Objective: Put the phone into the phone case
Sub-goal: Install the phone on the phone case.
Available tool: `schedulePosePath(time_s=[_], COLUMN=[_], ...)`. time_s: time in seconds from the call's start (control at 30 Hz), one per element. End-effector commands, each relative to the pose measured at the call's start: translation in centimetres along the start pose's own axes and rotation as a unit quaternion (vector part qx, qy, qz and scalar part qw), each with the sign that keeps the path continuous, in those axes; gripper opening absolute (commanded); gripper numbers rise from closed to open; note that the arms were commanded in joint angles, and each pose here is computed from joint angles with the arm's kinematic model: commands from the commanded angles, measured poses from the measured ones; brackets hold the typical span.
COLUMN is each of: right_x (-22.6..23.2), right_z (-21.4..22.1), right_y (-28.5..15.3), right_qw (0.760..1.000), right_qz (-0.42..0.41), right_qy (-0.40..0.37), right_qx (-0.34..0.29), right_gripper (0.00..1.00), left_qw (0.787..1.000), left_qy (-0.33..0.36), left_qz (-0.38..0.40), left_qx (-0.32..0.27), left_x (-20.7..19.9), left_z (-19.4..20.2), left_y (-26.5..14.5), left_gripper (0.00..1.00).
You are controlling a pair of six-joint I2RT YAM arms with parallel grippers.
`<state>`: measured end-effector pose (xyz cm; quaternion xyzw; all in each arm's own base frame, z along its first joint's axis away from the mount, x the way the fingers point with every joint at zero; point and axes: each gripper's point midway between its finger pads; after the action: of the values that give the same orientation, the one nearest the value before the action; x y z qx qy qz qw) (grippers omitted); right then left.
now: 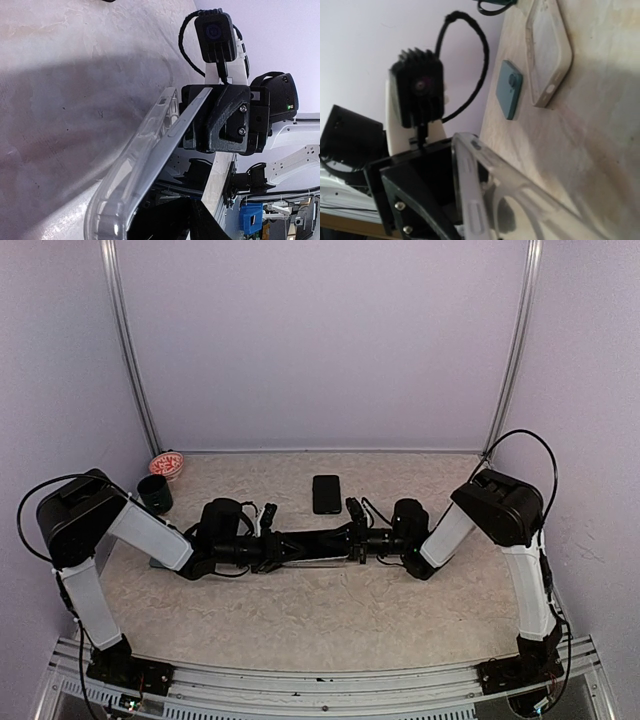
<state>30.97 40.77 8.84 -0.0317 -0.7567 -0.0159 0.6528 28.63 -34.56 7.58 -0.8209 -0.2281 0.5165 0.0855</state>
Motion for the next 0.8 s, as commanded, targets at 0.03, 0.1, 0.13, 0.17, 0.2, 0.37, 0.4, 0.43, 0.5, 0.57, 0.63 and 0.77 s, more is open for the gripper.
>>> schedulePosePath(time_s=[0.03,0.1,0.13,0.17,0.2,0.37,0.4,0.43,0.5,0.57,0.63,0.77], right_x=[-1.3,-1.26,-1.17,-1.14,-1.12,-0.95,-0.93,-0.89,-0.76,-0.96,-0.83,-0.91], right_z=[1.55,1.48,1.42,1.45,1.4,1.08,1.07,0.95,0.86,0.78,0.7,0.58], right_y=[0.4,0.33,0.32,0.32,0.27,0.3,0.31,0.29,0.31,0.17,0.15,0.01], right_qw=[0.999,0.998,0.998,0.998,0.998,0.997,0.997,0.996,0.996,0.995,0.994,0.993], right_qz=[0.045,0.051,0.052,0.054,0.057,0.073,0.077,0.082,0.091,0.102,0.108,0.117], right_qy=[0.018,0.016,0.014,0.014,0.014,0.006,0.004,0.002,-0.006,-0.005,-0.009,-0.011], right_qx=[0.023,0.022,0.022,0.022,0.022,0.02,0.019,0.019,0.019,0.019,0.018,0.017], right_gripper=[0.15,0.18,0.18,0.19,0.19,0.22,0.23,0.24,0.25,0.26,0.27,0.29], left_qw=[0.992,0.992,0.992,0.992,0.992,0.993,0.993,0.993,0.993,0.993,0.993,0.994], left_qy=[0.079,0.078,0.078,0.077,0.076,0.073,0.072,0.072,0.07,0.07,0.069,0.069], left_qz=[0.095,0.094,0.093,0.093,0.093,0.088,0.087,0.087,0.086,0.085,0.084,0.083], left_qx=[-0.029,-0.029,-0.029,-0.029,-0.029,-0.031,-0.031,-0.031,-0.032,-0.033,-0.034,-0.034], left_x=[-5.77,-5.7,-5.64,-5.62,-5.59,-5.23,-5.16,-5.16,-5.09,-5.01,-5.0,-4.94], left_z=[-1.86,-1.8,-1.8,-1.77,-1.75,-1.73,-1.74,-1.75,-1.9,-1.94,-2.0,-2.01], left_y=[-0.4,-0.39,-0.39,-0.41,-0.41,-0.46,-0.48,-0.51,-0.59,-0.64,-0.69,-0.74], left_gripper=[0.28,0.28,0.28,0.28,0.28,0.27,0.27,0.27,0.25,0.24,0.24,0.24])
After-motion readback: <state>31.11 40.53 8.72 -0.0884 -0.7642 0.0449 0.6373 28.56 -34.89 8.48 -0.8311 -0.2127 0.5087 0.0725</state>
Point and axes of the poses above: each gripper's point midway between its finger pads, its own y axis out along the fingers, its own x axis along the line the jaws close on, z = x × y, and after that the axes turned 5 degrees about y, right-handed
